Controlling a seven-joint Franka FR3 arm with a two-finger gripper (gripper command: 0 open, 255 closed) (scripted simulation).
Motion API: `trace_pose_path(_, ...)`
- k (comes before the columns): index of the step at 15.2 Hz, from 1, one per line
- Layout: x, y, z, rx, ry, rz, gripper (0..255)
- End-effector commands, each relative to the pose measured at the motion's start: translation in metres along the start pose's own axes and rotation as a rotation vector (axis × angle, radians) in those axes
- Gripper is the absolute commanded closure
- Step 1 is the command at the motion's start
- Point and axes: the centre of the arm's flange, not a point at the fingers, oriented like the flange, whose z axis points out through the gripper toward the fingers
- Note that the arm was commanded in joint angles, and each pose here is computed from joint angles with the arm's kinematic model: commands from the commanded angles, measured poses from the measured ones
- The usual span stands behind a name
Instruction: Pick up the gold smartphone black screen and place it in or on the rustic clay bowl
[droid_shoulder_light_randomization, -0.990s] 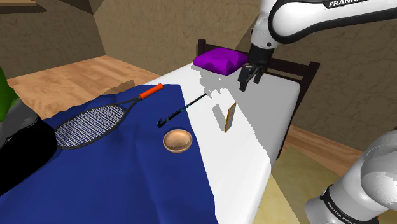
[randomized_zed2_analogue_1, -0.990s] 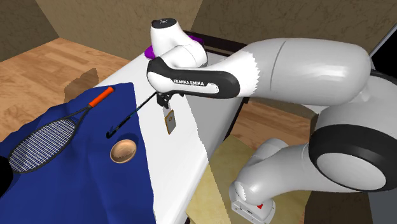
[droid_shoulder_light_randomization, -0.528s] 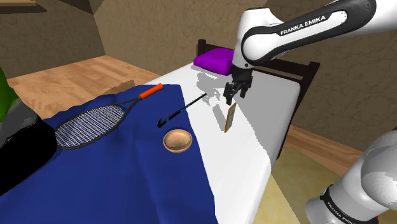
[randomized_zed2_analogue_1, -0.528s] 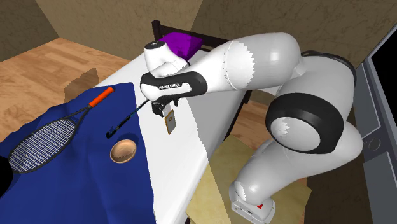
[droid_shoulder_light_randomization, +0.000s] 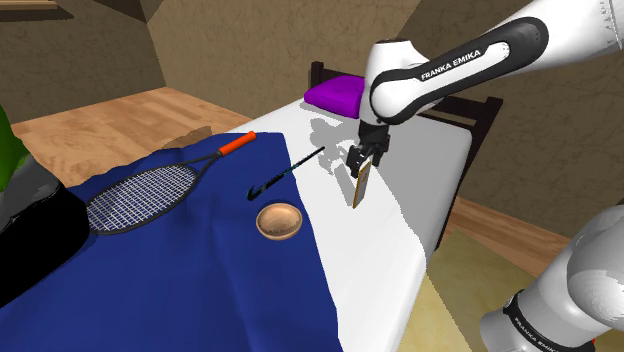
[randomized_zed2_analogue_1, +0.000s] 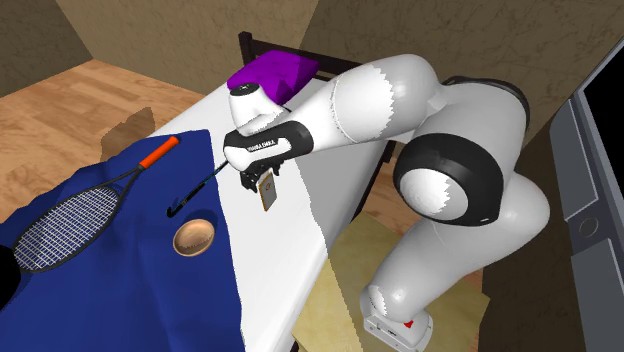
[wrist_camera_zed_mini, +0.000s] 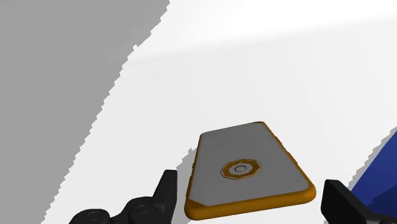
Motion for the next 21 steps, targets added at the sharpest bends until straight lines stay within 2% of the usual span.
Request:
trace_pose_path(1,0.0,0.002,0.01,0.0,0.0,0.0,0)
trace_pose_path(8,0.0,0.002,0.01,0.0,0.0,0.0,0)
trace_pose_path(9,0.0,0.002,0.01,0.0,0.0,0.0,255)
trace_pose_path(18,0.0,0.002,0.01,0.0,0.0,0.0,255)
trace_pose_path(21,0.0,0.002,-0.006,0.0,0.0,0.0,255)
